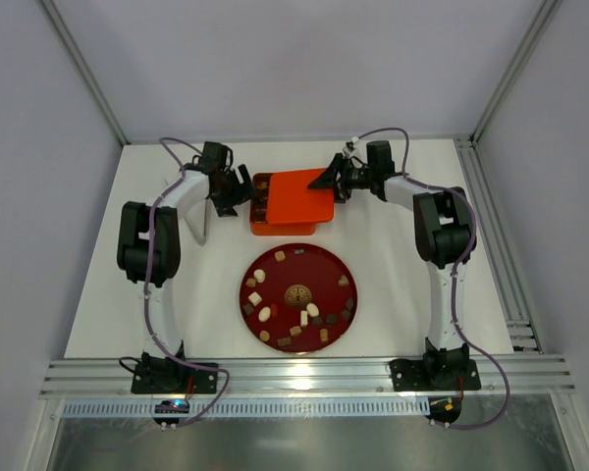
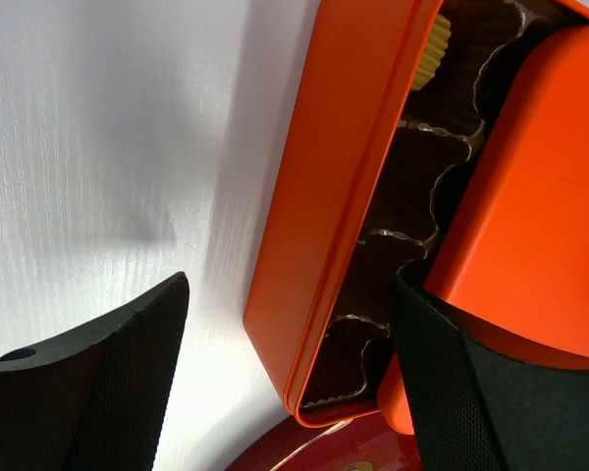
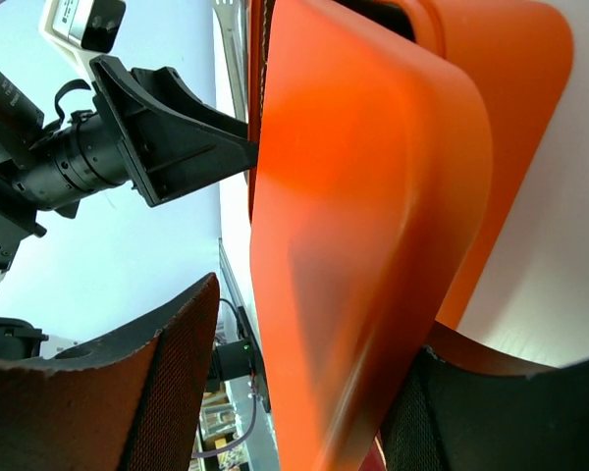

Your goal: Pack the chocolate

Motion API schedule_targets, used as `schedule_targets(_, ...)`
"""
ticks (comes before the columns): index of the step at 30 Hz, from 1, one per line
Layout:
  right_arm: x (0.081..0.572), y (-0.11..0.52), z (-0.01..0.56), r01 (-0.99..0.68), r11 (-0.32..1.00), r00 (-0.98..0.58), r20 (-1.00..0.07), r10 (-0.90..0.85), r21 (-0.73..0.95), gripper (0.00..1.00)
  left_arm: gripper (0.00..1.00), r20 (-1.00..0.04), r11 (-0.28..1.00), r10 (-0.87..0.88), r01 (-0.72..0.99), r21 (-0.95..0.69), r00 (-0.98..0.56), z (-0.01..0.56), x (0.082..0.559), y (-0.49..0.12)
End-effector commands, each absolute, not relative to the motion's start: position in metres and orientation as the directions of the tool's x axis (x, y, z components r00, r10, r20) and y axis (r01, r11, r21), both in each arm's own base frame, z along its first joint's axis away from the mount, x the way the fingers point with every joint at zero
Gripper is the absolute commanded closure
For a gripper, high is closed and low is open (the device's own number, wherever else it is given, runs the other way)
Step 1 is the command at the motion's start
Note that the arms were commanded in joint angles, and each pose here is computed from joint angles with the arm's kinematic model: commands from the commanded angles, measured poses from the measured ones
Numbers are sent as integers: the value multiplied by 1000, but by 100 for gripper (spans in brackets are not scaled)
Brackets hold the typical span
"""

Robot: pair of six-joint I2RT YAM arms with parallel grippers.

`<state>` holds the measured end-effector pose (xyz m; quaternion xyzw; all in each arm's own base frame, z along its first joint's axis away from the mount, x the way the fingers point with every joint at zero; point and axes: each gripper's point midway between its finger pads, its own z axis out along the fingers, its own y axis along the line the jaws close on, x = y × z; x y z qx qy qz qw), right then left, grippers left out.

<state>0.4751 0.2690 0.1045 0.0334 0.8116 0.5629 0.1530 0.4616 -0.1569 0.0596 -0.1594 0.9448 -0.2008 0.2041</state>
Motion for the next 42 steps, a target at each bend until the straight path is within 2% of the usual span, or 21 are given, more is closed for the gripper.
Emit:
schedule_targets(1, 478, 262, 144, -219, 346, -922, -310, 231, 912, 39, 21, -347, 874, -375, -204, -440, -859, 65, 466, -156)
schedule_targets(20, 485, 252, 114, -160, 460, -931, -289, 225, 873, 39, 20, -360, 867, -374, -185, -462, -854, 76, 471, -160)
schedule_targets(23, 487, 253, 114, -158, 464, -931, -288, 226, 872, 36, 20, -362, 860, -372, -171, -480, -855, 78, 472, -163)
schedule_targets(31, 493, 257, 110, -150, 476, -932, -284, 223, 866, 34, 15, -365, 834, -382, -146, -532, -849, 88, 476, -168)
schedule_targets(42, 496, 264, 96, -133, 499, -938, -272, 217, 856, 33, 7, -347, 724, -442, -101, -683, -827, 111, 490, -181)
